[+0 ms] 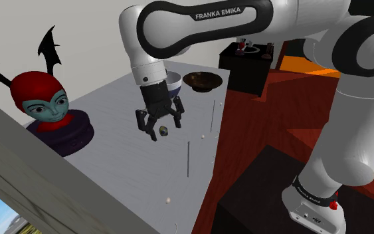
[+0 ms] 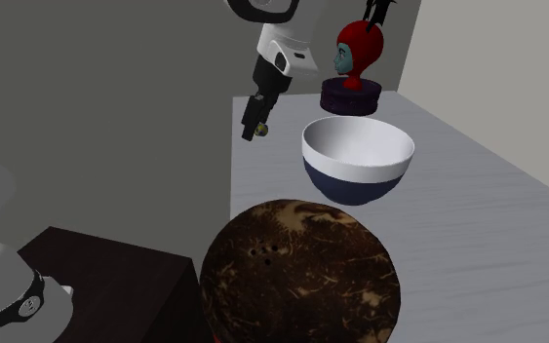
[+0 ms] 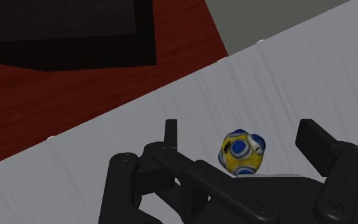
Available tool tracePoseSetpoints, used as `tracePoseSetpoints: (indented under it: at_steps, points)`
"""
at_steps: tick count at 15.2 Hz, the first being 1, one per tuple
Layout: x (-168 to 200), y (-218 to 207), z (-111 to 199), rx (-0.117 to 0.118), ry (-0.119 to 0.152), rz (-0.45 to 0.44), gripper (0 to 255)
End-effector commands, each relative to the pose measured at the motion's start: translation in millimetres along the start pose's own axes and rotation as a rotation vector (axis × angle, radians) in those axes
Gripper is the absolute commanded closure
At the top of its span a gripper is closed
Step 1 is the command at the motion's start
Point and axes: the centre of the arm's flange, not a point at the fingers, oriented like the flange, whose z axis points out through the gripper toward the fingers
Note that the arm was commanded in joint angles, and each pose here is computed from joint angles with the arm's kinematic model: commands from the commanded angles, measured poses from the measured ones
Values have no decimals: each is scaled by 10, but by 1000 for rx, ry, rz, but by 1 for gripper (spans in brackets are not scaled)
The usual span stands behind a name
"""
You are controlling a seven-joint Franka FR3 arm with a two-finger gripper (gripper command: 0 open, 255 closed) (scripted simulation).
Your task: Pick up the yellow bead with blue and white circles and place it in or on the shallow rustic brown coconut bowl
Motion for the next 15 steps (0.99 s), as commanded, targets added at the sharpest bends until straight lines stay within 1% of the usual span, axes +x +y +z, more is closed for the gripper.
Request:
tracePoseSetpoints:
  at_steps: [1, 2, 3, 12, 15]
  points:
    - [0, 0, 0, 0, 0, 0, 0]
    - [0, 0, 0, 0, 0, 0, 0]
    - [0, 0, 0, 0, 0, 0, 255]
    - [0, 0, 1, 0, 0, 0, 255]
    - [-54, 0, -148, 0, 0, 0, 255]
